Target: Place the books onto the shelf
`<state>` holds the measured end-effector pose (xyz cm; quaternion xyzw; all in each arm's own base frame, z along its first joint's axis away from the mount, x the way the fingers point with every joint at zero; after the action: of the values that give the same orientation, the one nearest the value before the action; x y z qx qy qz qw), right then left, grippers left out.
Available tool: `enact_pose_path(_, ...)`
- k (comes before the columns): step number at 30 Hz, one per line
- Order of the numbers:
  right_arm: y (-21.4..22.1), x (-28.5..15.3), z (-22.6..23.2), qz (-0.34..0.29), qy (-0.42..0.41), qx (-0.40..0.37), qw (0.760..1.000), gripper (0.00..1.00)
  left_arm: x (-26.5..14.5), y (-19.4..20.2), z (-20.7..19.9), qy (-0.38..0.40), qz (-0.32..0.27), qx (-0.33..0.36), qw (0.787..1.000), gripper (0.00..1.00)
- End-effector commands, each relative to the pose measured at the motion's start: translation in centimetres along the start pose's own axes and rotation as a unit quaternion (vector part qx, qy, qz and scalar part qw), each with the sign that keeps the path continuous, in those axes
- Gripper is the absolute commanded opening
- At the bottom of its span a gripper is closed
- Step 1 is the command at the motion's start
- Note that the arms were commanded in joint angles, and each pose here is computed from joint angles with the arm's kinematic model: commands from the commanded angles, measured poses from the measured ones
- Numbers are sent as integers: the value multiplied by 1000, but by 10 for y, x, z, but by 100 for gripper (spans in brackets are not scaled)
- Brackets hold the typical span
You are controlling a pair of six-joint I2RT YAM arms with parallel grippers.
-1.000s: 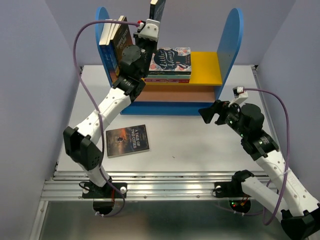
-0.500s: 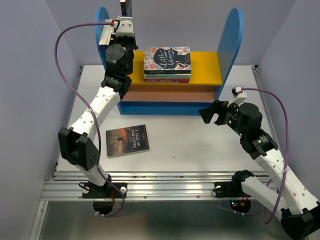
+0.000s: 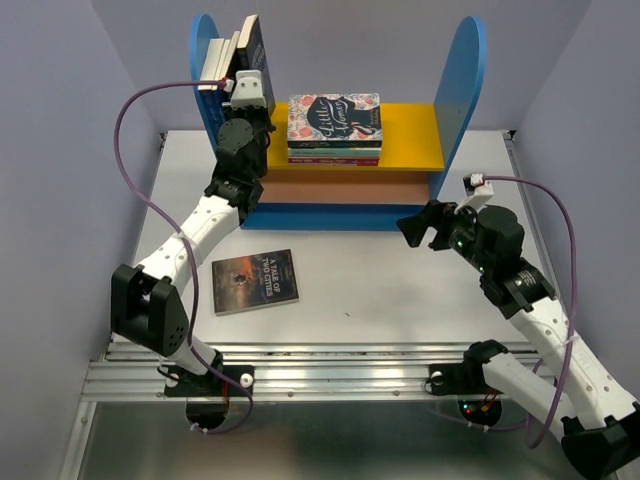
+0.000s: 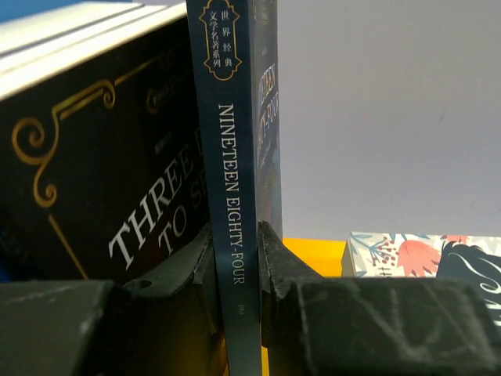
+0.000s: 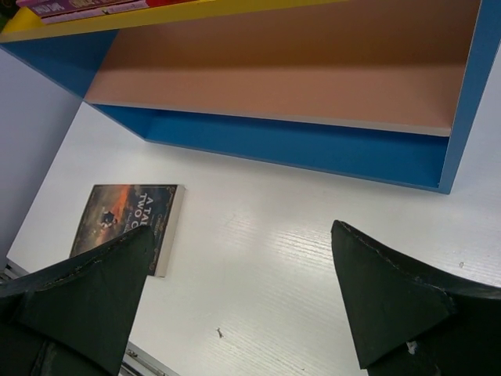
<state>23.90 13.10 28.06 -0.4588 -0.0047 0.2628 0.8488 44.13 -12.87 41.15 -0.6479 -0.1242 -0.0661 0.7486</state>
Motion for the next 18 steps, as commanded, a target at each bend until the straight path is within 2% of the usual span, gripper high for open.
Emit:
enact_pose_path(1,-11,-8,11,-22,-21,-5,1000,100,-19,-77,46,-76,-117,-85,987,0)
enact_pose_path(11,-6,-14,11,-21,-31,5,999,100,-43,-50,54,-102,-87,-89,987,1)
enact_pose_path(12,-4,-14,10,-20,-29,6,999,100,-44,-47,55,-104,-82,-82,988,8)
enact_pose_path(13,-4,-14,10,-20,-29,7,999,100,-45,-44,55,-105,-79,-80,988,18)
enact_pose_path(15,-4,-14,10,-20,-29,8,999,100,-46,-36,50,-95,-73,-75,990,40)
enact_pose_path(16,-4,-14,10,-20,-28,8,999,100,-47,-33,49,-91,-73,-75,990,55)
enact_pose_path(18,-4,-14,9,-19,-27,8,999,100,-46,-27,47,-92,-69,-76,990,58)
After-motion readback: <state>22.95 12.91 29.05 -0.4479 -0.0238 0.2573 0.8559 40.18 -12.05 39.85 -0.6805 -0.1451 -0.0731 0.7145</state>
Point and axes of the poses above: each gripper's point midway between its finger pads, its own x axis out along the fingers, its own z axis along the line the jaws close on, y = z × x, the point moved 4 cm from there along -x, back along the fingers, and after that the axes turned 10 degrees about x, right-handed, at the moved point
